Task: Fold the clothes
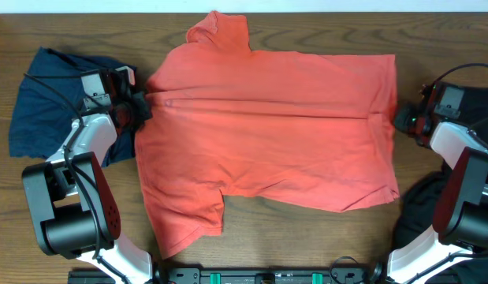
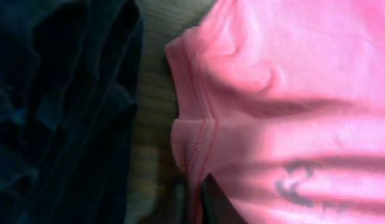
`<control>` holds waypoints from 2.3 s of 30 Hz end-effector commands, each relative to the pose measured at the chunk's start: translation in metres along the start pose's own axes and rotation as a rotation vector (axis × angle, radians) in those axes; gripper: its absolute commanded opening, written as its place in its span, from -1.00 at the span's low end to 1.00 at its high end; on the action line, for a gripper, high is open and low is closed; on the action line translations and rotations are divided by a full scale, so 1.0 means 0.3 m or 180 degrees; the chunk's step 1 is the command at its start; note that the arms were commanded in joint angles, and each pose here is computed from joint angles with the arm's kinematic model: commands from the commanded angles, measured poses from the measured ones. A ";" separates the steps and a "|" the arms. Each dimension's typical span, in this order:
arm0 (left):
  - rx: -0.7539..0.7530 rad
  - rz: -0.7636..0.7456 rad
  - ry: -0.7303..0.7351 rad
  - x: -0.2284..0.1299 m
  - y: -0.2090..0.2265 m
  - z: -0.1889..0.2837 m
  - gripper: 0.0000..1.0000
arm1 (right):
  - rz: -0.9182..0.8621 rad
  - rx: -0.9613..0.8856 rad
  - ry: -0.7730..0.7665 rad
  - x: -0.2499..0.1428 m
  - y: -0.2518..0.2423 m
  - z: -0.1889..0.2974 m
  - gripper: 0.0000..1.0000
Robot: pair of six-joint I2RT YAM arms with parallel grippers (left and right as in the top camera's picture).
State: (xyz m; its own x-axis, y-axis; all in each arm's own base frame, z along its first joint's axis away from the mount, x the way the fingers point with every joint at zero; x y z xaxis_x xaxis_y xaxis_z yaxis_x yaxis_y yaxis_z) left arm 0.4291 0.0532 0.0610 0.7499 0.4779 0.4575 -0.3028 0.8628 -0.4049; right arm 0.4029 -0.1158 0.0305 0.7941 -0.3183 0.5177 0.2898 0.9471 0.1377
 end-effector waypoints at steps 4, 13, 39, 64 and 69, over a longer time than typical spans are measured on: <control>-0.0102 0.0083 -0.0125 0.051 -0.023 0.033 -0.17 | 0.0085 -0.0077 -0.0003 0.030 -0.038 0.031 -0.09; -0.0497 0.0002 -0.0192 0.075 -0.127 0.141 0.00 | -0.0100 0.0467 0.0715 -0.140 0.049 0.082 -0.34; -0.0247 -0.0453 0.1384 -0.416 -0.296 0.278 0.05 | 0.0270 0.1374 0.0225 -0.024 0.174 0.191 -0.30; 0.0270 -0.0510 0.1669 -0.585 -0.147 0.223 0.05 | 0.0549 0.0901 0.0329 -0.058 0.247 0.054 -0.60; 0.0263 -0.0514 0.1653 -0.582 -0.149 0.222 0.05 | 0.0533 0.0909 0.0345 -0.061 0.248 0.054 -0.85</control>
State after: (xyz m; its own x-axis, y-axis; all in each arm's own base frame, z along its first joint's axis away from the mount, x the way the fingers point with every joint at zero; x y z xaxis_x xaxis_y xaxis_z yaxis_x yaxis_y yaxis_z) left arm 0.2742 -0.0590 0.0545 0.9741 0.2202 0.0523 -0.1949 0.9337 -0.3004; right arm 0.3972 -0.0427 0.0437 0.8742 -0.1490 0.4621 0.0061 0.9550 0.2965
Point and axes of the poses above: each gripper's point midway between its finger pads, its own z axis back along the fingers, its own y axis along the line the jaws close on, x = y × z, the point moved 2 cm from there along z, back along the fingers, and after that the axes turned 13 degrees about z, right-handed, at the moved point
